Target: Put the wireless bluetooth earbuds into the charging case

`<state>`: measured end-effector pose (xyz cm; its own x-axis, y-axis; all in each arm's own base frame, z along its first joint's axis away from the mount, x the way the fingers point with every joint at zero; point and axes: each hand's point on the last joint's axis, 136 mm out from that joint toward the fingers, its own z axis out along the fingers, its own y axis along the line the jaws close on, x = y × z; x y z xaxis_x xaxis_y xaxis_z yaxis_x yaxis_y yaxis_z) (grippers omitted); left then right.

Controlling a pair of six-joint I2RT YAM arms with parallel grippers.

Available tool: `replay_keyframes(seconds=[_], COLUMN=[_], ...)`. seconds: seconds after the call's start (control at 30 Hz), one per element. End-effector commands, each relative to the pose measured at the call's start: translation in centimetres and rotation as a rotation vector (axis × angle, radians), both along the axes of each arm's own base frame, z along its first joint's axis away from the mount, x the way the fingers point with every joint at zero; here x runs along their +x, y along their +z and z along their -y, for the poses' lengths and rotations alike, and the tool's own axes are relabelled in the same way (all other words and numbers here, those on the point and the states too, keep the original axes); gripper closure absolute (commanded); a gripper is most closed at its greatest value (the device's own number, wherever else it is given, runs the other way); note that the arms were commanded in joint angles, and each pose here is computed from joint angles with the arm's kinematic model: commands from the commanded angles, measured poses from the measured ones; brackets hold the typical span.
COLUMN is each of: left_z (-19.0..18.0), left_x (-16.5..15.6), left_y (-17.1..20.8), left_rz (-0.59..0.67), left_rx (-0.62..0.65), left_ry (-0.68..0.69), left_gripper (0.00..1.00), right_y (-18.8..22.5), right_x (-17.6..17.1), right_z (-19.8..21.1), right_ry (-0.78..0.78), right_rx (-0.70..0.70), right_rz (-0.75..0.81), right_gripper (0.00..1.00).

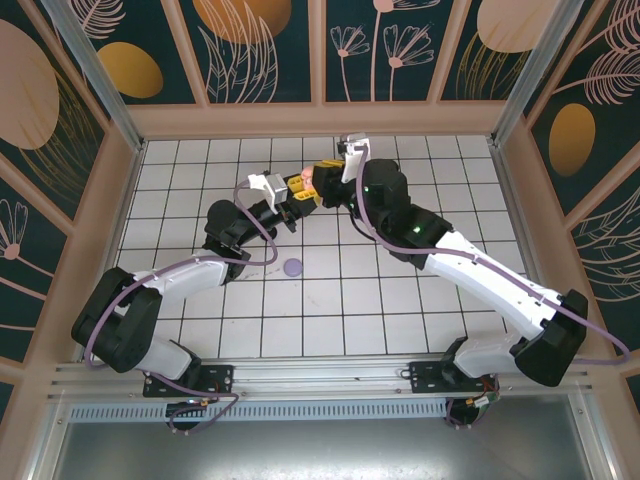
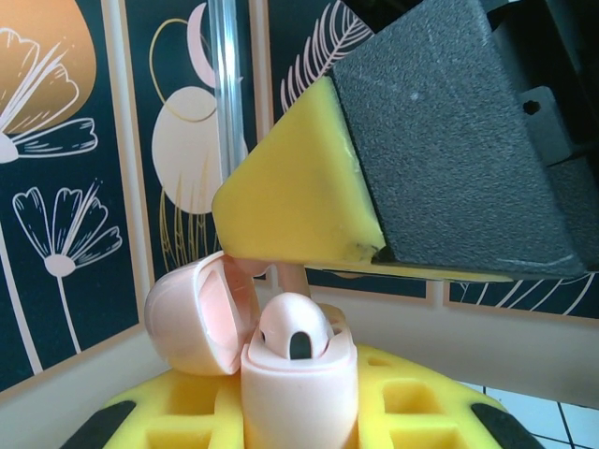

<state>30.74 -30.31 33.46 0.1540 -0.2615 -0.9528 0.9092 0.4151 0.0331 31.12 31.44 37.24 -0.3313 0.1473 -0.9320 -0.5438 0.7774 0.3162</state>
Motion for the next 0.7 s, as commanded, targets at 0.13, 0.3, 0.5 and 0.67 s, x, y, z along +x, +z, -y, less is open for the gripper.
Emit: replay_keyframes(seconds=[0.13,0.3,0.5,0.67], left_z=[-0.5,-0.5,-0.5,-0.5], left_x=[-1.4,-1.3,-1.3,-1.4], left_y=[3.9,3.8,3.7,3.6], left_rz=[0.113,0.108,0.103,0.099], left_rx=[-0.081,-0.078,-0.076,-0.076], left_ry=[-0.009,-0.007,-0.008,-0.008], left_gripper=[1.00,1.00,1.00,1.00], right_y=[-4.2,-3.0,-1.3,-0.5], right_x=[-1.4,-0.9,-0.4,-0.1], right_z=[-1.9,-1.6,-1.2,-1.2], right_ry=[0.071,0.029,-0.009,-0.022], right_rx=[-0.111,-0.076,-0.043,-0.024], right_rz=[-0.096,-0.095,-0.083,-0.084], right_gripper=[0.77,0.67,0.61,0.52])
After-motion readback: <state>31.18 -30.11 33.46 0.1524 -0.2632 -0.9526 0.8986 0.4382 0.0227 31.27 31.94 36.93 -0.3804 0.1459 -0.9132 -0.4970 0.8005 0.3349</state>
